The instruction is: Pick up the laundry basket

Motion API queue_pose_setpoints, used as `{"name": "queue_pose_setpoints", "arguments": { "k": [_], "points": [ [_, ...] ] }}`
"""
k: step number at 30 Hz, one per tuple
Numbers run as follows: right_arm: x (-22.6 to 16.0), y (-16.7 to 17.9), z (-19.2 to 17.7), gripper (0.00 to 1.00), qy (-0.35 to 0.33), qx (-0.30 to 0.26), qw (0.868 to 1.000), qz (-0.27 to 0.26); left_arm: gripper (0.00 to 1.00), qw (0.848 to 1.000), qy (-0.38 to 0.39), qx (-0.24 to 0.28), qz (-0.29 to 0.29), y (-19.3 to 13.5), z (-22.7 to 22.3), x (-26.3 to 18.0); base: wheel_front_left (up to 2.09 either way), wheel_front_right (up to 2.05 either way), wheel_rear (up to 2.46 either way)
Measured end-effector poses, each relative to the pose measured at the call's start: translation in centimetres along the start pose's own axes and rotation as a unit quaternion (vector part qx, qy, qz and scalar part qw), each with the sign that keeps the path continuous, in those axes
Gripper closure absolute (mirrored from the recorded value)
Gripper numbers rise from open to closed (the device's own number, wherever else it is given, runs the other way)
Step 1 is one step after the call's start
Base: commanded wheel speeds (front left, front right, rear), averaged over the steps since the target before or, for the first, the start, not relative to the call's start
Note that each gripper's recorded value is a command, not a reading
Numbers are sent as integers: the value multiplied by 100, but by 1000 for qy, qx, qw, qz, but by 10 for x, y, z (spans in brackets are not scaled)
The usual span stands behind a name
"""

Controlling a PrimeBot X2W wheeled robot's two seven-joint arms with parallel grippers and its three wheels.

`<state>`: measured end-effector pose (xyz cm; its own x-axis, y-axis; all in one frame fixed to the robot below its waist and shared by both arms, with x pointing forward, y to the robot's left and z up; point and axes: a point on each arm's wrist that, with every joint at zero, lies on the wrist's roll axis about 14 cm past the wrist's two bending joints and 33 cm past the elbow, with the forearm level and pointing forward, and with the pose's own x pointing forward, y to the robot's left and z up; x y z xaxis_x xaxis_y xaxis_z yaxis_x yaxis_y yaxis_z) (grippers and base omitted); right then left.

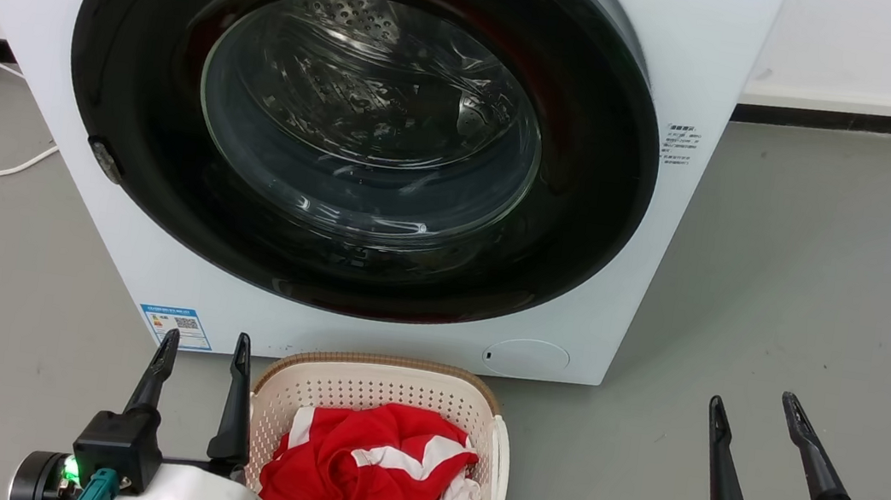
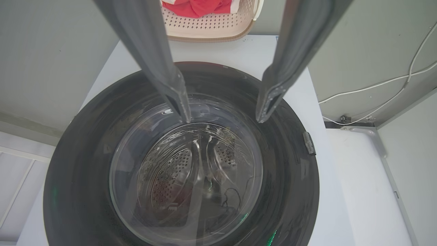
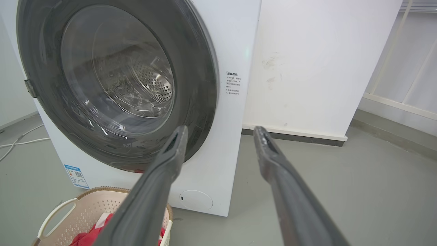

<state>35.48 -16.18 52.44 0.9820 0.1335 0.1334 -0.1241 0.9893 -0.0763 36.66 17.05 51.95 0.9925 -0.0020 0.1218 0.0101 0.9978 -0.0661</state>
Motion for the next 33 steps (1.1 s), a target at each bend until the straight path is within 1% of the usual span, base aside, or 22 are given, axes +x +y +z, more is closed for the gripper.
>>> {"name": "queue_pose_setpoints", "arguments": {
  "k": [6, 13, 29, 33],
  "points": [
    [-1, -4, -3, 0, 4, 23, 1000, -9, 0, 1000, 2, 0, 2, 0, -2, -1, 0, 0, 0],
    [-1, -3, -6, 0, 7, 30, 999, -9, 0, 1000, 5, 1, 4, 1, -4, -2, 0, 0, 0],
    [-1, -1, -9, 0, 12, 32, 999, -7, 0, 1000, 8, 3, 9, 3, -5, -1, 0, 0, 0],
    [0, 3, -12, 0, 17, 30, 999, 0, 0, 1000, 14, 9, 14, 9, -9, 0, 0, 0, 0]
  ]
}}
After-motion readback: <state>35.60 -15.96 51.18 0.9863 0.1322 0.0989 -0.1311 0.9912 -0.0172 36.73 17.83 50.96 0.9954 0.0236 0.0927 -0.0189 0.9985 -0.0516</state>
